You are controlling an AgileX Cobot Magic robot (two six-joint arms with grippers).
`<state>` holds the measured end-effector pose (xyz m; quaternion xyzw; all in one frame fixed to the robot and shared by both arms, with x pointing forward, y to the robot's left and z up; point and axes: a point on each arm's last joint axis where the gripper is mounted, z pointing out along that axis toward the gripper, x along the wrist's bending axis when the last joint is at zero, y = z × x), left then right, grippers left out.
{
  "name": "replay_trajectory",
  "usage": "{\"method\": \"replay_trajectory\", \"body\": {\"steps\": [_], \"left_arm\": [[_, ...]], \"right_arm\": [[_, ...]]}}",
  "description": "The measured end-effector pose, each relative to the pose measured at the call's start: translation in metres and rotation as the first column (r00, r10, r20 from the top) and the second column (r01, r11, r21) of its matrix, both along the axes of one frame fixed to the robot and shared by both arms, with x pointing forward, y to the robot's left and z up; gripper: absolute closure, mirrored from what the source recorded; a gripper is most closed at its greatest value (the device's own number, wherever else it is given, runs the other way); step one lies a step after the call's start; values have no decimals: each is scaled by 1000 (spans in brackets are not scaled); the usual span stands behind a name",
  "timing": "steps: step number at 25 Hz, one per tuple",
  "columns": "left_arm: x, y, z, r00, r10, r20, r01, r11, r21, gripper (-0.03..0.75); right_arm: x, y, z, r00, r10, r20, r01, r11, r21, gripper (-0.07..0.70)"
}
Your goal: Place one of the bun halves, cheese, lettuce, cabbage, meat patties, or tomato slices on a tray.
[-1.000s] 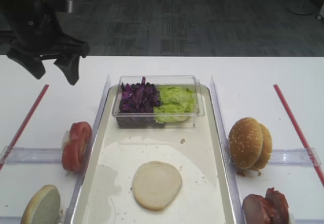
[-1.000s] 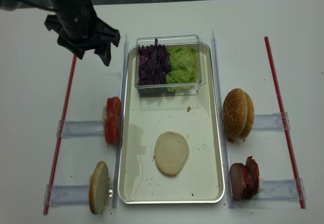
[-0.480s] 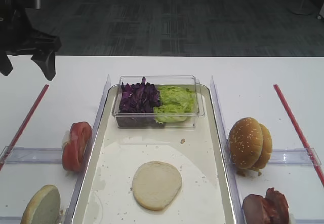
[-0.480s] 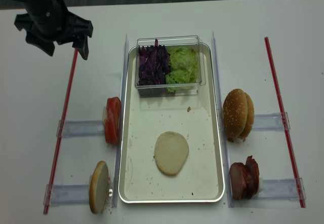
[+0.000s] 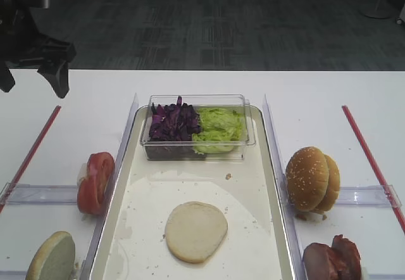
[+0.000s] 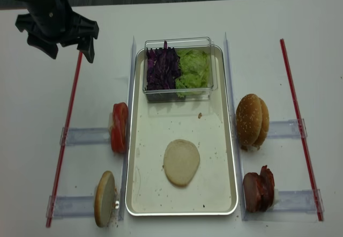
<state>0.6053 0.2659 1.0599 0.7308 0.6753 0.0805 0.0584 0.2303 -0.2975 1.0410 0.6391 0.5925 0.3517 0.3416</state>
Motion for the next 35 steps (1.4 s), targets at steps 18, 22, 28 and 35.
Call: {"method": "replay_trajectory", "body": {"steps": [18,22,28,35], "left_arm": [[-118,13,151,900,-2,436,21,999,-39,117],[-156,17,176,850,4,527,27,998,-51,117],[-208,20,194,786,13,619,45,996,-79,117],[-263,26,171,773,15,634,47,996,-81,117]], "right_arm": [[0,0,0,1000,-2,0,2,1000,3,61],[0,0,0,1000,-2,0,2,1000,3,61],[0,0,0,1000,-2,0,2,1000,3,61],[0,0,0,1000,-2,0,2,1000,3,61]]}}
